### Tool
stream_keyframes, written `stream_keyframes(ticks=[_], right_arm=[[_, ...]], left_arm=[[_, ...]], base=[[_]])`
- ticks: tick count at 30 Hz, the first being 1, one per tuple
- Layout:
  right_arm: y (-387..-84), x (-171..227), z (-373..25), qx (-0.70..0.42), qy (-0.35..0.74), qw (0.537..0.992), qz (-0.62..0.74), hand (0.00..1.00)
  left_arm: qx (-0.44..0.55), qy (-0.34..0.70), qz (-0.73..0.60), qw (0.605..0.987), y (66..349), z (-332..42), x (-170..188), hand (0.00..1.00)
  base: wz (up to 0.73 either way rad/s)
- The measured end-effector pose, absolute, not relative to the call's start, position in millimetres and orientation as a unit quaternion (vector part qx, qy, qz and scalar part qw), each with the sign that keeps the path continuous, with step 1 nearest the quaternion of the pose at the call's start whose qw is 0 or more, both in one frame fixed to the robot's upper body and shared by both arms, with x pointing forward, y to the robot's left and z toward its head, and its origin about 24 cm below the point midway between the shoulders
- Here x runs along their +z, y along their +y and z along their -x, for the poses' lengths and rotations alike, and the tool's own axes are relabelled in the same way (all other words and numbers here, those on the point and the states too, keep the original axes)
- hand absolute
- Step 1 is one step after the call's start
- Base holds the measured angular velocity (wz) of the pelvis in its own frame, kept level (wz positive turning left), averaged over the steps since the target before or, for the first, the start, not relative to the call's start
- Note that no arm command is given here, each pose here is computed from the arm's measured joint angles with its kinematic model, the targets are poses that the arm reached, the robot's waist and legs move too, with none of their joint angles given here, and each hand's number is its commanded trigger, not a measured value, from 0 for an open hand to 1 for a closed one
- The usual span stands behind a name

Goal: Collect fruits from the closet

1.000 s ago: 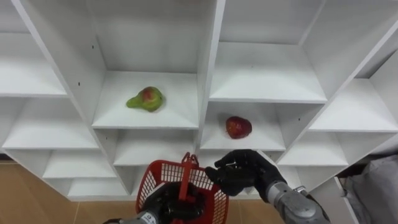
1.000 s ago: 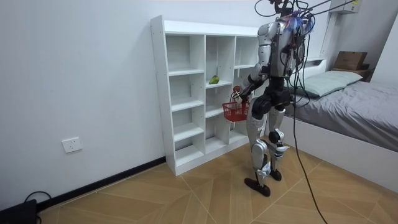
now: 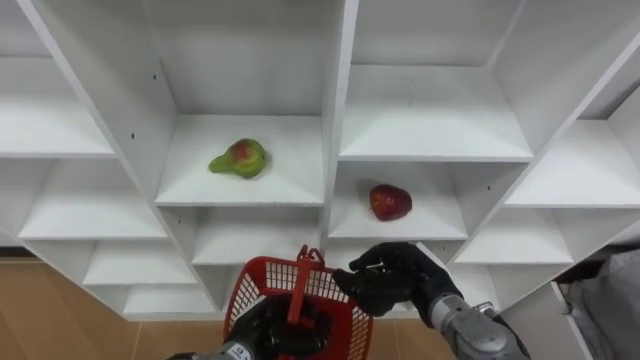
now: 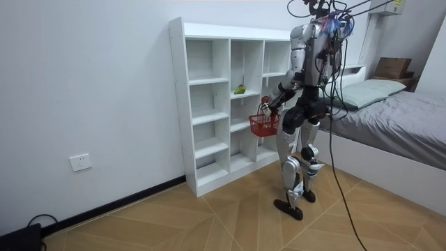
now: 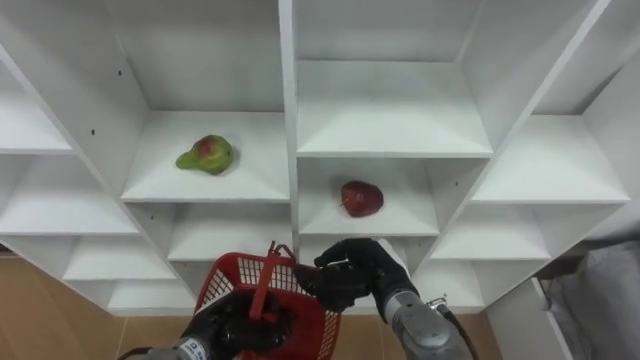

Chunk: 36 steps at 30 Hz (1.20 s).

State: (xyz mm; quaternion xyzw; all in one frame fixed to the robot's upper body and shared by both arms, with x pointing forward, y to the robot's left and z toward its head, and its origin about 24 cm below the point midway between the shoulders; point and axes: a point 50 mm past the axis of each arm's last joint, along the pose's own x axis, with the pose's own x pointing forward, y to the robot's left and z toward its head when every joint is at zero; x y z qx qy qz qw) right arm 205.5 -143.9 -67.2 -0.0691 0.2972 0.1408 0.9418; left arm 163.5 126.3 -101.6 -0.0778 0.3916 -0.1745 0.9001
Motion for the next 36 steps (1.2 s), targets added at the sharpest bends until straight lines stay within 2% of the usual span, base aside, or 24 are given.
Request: stream_keyframes(ticks=[18,19,20,21,22,24,27,28,32,33,34,36], right_arm=[[-141,-75,-202,0.13,0.313,0.939,0.063,0.0],[-141,-74,-203,0.131,0.311,0.939,0.063,0.25],[-140,-73,-205,0.133,0.309,0.94,0.064,0.27],[-140,-72,-206,0.133,0.307,0.94,0.064,0.38],[-139,-70,-208,0.136,0.303,0.941,0.064,0.54],[-136,-67,-213,0.141,0.296,0.943,0.062,0.75],[-131,-64,-218,0.149,0.287,0.945,0.057,0.75],[-129,-64,-218,0.15,0.286,0.945,0.055,0.78],[-120,-64,-217,0.158,0.285,0.944,0.048,0.51],[-119,-64,-217,0.16,0.285,0.944,0.048,0.1],[-118,-64,-217,0.163,0.285,0.944,0.046,0.0],[-115,-64,-217,0.165,0.284,0.944,0.043,0.0]], left_arm=[[-0.18,0.389,0.091,0.899,117,-164,-101,1.0],[-0.18,0.389,0.092,0.899,117,-164,-100,1.0],[-0.18,0.389,0.092,0.899,117,-164,-100,1.0],[-0.181,0.388,0.092,0.899,117,-164,-100,1.0],[-0.181,0.388,0.092,0.899,116,-165,-100,1.0],[-0.181,0.387,0.092,0.899,116,-165,-100,1.0],[-0.182,0.387,0.092,0.899,116,-165,-100,1.0],[-0.182,0.387,0.092,0.899,115,-165,-100,1.0],[-0.183,0.386,0.094,0.899,114,-165,-100,1.0],[-0.183,0.386,0.095,0.899,113,-165,-100,1.0],[-0.184,0.386,0.097,0.899,112,-165,-100,1.0],[-0.185,0.385,0.099,0.899,110,-165,-99,1.0]], base=[[0.0],[0.0],[0.0],[0.0],[0.0],[0.0],[0.0],[0.0],[0.0],[0.0],[0.0],[0.0]])
